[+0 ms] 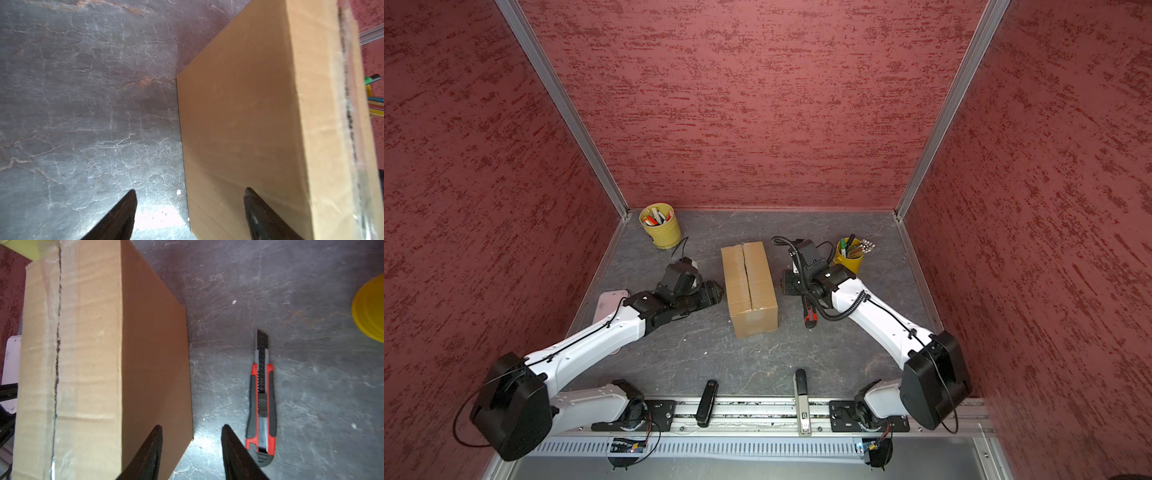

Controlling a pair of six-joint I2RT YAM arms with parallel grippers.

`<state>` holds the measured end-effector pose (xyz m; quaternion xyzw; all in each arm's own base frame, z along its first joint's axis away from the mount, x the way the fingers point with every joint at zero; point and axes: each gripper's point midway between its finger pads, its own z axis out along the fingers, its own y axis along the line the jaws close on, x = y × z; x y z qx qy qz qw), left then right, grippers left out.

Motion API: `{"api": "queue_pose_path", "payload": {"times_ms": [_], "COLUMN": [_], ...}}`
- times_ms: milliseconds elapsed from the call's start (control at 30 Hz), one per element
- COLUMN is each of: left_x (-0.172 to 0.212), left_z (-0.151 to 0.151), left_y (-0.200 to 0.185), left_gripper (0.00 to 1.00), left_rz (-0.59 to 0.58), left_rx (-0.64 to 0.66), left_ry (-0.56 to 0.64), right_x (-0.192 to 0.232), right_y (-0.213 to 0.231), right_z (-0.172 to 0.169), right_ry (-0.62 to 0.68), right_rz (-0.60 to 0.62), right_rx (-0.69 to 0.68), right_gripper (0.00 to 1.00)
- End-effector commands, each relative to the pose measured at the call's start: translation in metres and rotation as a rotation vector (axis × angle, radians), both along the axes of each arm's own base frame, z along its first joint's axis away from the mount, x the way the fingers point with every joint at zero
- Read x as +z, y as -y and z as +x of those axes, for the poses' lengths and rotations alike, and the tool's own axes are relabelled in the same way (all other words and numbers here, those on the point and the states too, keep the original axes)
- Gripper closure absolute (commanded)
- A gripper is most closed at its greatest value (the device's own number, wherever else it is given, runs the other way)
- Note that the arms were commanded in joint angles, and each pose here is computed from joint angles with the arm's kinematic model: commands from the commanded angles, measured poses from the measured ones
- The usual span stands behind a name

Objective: Unpack the express box
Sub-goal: 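Grasp the red utility knife from the table with the right gripper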

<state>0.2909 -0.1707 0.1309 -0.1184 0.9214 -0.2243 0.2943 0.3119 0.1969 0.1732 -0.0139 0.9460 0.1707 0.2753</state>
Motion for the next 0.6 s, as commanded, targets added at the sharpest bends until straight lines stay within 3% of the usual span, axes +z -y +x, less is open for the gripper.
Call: {"api": "queue_pose_path", "payload": {"times_ms": [0, 567], "left_x": [0.004, 0.017], "left_z": [-0.008, -0.016], "left_y": [-0.009, -0.024], "left_gripper": [0.18, 0.18], "left_rz": [-0.005, -0.007], "left_rx": [-0.007, 0.029], "left_ry": [0.003, 0.017], "right_x": [-0.009, -0.100], "right_y": [0.026, 0.046], "right_z": [-0.009, -0.027], "right_ry": [-0.040, -0.234], "right_rz": [-0.078, -0.213], "right_rx": [-0.109, -0.096], "right_gripper": [0.51, 0.45]}}
